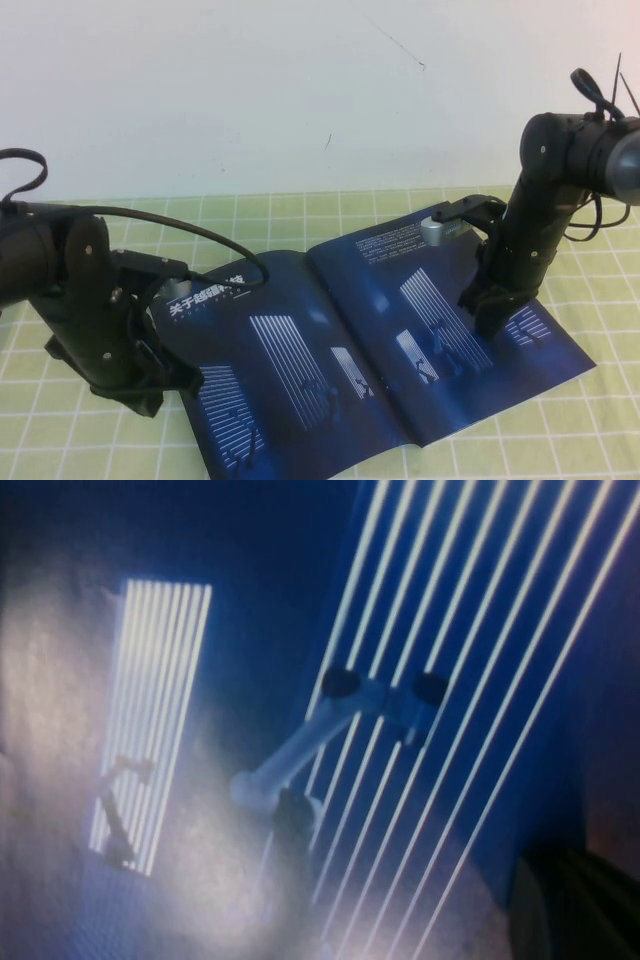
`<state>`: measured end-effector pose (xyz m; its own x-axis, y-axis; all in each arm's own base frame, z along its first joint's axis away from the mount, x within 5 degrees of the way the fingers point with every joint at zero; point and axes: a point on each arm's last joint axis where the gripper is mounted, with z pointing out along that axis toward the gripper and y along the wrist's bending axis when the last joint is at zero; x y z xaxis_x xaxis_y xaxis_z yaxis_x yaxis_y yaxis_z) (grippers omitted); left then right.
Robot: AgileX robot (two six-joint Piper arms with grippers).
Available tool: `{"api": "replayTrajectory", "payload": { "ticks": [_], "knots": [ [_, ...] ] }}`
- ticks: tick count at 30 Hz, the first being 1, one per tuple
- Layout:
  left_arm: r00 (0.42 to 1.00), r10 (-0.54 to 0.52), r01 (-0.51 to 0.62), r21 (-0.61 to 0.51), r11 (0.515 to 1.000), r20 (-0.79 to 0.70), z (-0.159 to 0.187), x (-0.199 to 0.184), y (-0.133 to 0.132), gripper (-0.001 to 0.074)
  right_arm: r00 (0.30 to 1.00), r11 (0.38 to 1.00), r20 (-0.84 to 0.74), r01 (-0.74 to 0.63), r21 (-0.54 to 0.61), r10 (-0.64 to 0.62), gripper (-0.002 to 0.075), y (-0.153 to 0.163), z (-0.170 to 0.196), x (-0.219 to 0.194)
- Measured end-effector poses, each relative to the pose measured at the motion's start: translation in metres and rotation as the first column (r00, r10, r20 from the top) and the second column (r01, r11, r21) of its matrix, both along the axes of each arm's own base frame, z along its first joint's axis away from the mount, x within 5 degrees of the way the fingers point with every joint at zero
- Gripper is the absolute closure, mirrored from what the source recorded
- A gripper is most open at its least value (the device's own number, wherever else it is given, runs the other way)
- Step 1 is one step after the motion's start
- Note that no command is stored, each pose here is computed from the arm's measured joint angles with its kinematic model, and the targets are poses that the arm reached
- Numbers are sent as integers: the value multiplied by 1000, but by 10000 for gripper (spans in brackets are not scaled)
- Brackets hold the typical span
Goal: Close book
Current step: 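Close the open booklet and leave it lying on the table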
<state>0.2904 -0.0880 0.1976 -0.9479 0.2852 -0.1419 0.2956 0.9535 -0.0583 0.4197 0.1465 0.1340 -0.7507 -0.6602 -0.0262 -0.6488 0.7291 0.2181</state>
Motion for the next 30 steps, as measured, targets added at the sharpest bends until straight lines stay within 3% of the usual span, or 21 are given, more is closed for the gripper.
{"api": "replayTrajectory", "payload": {
  "ticks": [13, 20, 24, 30],
  "knots": [
    [995, -15, 12, -32, 999, -94, -40, 10, -9, 738, 1000, 1000, -3, 13, 3, -13, 729, 0, 0, 0],
    [1000, 20, -20, -185, 983, -1, -37, 19, -22, 738, 999, 999, -17, 33, 29, -32, 729, 1, 0, 0],
    [999, 10, 3, -342, 940, 36, -30, 21, -36, 738, 998, 997, -31, 49, 60, -48, 729, 4, -1, -1],
    [967, 59, 102, -589, 802, 248, 11, 29, -54, 738, 992, 977, -93, 104, 185, -88, 729, 16, -1, -3]
  ]
}}
